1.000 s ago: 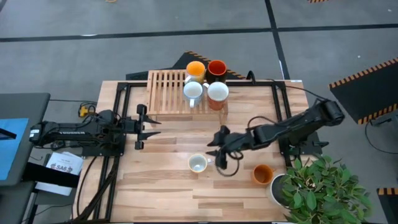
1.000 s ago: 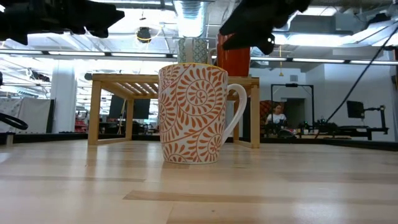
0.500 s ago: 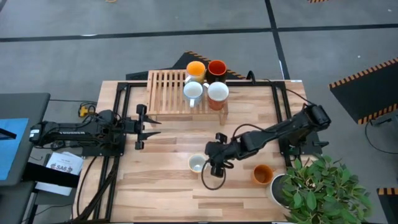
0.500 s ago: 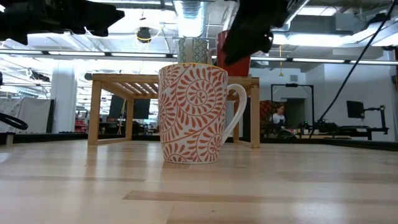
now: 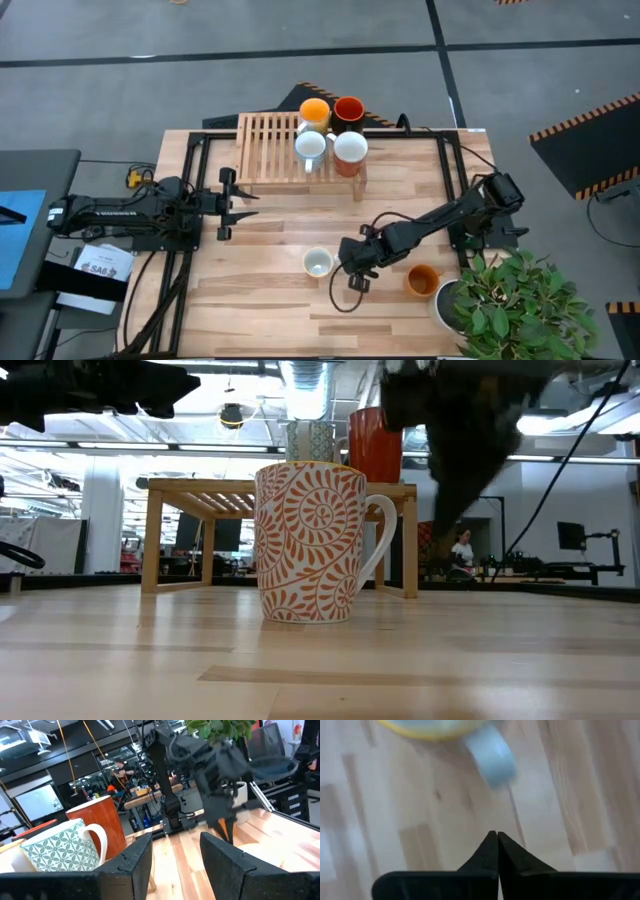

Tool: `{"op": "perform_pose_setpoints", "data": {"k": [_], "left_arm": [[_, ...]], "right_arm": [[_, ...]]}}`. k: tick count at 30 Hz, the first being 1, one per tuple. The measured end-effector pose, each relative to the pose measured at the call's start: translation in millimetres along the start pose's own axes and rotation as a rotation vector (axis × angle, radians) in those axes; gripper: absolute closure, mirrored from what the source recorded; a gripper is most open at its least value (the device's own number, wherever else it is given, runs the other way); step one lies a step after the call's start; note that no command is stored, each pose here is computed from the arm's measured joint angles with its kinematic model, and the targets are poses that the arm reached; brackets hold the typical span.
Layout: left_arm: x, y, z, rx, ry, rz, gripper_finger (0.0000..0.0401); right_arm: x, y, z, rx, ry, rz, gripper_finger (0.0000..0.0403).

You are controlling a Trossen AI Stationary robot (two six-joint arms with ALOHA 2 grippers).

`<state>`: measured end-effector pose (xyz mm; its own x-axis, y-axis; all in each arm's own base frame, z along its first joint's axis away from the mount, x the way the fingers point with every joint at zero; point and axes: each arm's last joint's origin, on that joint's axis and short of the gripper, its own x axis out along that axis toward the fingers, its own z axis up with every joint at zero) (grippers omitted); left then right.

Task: Place coffee mugs
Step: Put the orange patterned mug on the shelf

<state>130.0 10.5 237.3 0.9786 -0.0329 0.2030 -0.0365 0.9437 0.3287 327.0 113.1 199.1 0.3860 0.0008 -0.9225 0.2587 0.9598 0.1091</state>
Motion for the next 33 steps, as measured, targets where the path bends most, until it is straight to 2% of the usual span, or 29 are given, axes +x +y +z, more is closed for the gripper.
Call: {"op": "perform_pose_setpoints", "data": {"k": [2, 5, 9, 19, 25, 33], "left_arm": [[0.0, 0.0, 0.1, 0.0, 0.0, 0.0, 0.0248], [0.0, 0.0, 0.0, 0.001, 0.0, 0.0, 0.0248], [0.0, 0.2, -0.1, 0.001, 0.003, 0.008, 0.0248], [0.0, 0.4, -0.3, 0.004, 0.007, 0.016, 0.0248], [0.0, 0.5, -0.3, 0.005, 0.008, 0.018, 0.0248], [0.0, 0.4, -0.4, 0.005, 0.008, 0.017, 0.0248]], "right_arm": [[5.9, -6.3, -2.8, 0.025, 0.015, 0.02, 0.0382], [13.1, -11.0, -1.4, 0.053, -0.045, 0.059, 0.0375], [11.6, -8.4, 3.3, 0.023, -0.103, 0.095, 0.0386], [9.4, -1.6, 13.9, -0.03, -0.221, 0.161, 0.0381], [24.9, 0.8, 22.5, -0.067, -0.273, 0.204, 0.0384], [58.1, -9.0, 34.5, -0.034, -0.277, 0.197, 0.0383]]}}
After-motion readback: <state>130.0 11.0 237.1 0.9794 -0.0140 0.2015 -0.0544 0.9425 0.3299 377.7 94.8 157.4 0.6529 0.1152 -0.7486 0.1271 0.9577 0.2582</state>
